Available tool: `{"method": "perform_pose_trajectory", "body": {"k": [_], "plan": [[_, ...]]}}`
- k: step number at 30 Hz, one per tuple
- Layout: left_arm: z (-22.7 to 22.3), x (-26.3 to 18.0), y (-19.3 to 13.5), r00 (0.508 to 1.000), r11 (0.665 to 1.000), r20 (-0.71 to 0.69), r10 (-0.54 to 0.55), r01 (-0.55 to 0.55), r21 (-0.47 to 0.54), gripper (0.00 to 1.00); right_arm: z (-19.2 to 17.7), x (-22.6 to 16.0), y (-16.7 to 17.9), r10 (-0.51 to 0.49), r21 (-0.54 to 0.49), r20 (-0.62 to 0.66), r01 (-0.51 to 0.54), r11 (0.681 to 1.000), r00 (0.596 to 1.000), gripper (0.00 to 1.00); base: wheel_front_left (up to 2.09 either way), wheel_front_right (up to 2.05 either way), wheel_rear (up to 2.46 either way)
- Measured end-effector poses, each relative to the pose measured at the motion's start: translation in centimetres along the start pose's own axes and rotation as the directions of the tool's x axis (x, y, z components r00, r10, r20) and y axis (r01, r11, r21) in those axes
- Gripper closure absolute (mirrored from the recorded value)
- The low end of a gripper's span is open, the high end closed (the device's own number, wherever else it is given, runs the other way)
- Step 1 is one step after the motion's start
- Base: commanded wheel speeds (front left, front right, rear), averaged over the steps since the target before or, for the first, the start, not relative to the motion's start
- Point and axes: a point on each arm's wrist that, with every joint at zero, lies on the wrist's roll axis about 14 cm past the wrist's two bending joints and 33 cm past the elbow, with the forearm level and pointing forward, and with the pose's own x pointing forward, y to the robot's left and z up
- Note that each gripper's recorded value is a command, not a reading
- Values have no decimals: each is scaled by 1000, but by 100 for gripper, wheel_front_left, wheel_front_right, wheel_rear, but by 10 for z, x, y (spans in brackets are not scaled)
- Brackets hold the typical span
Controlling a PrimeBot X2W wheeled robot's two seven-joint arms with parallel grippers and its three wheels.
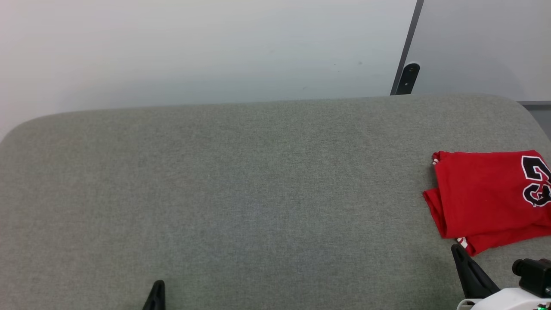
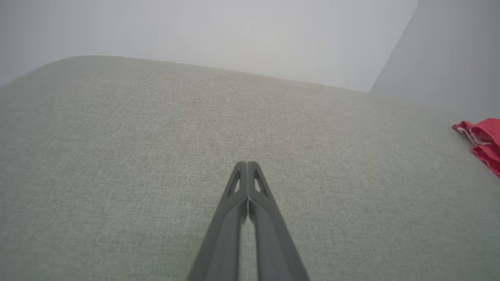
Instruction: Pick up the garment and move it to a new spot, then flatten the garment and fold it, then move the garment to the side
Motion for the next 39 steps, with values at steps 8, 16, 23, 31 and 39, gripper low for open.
{"method": "perform_pose_trajectory", "body": {"k": [8,16,23,31,39], "plan": [[2,7,5,999,988,-11,31,-32,-153,100,-2,2,-2,-2,140,7,1,990,1000,100,0,0,0],[4,13,8,999,956,-18,50,-53,-290,100,1,6,-2,-1,267,28,-6,964,1000,100,0,0,0],[6,18,10,998,917,-24,60,-65,-395,100,6,10,-1,2,357,48,-19,934,999,100,0,0,0],[8,23,11,997,862,-31,64,-71,-502,100,9,14,-2,-2,459,67,-29,888,998,100,0,0,0],[12,29,12,998,801,-28,64,-68,-594,100,11,17,-4,-7,542,81,-38,839,997,100,0,0,0]]}}
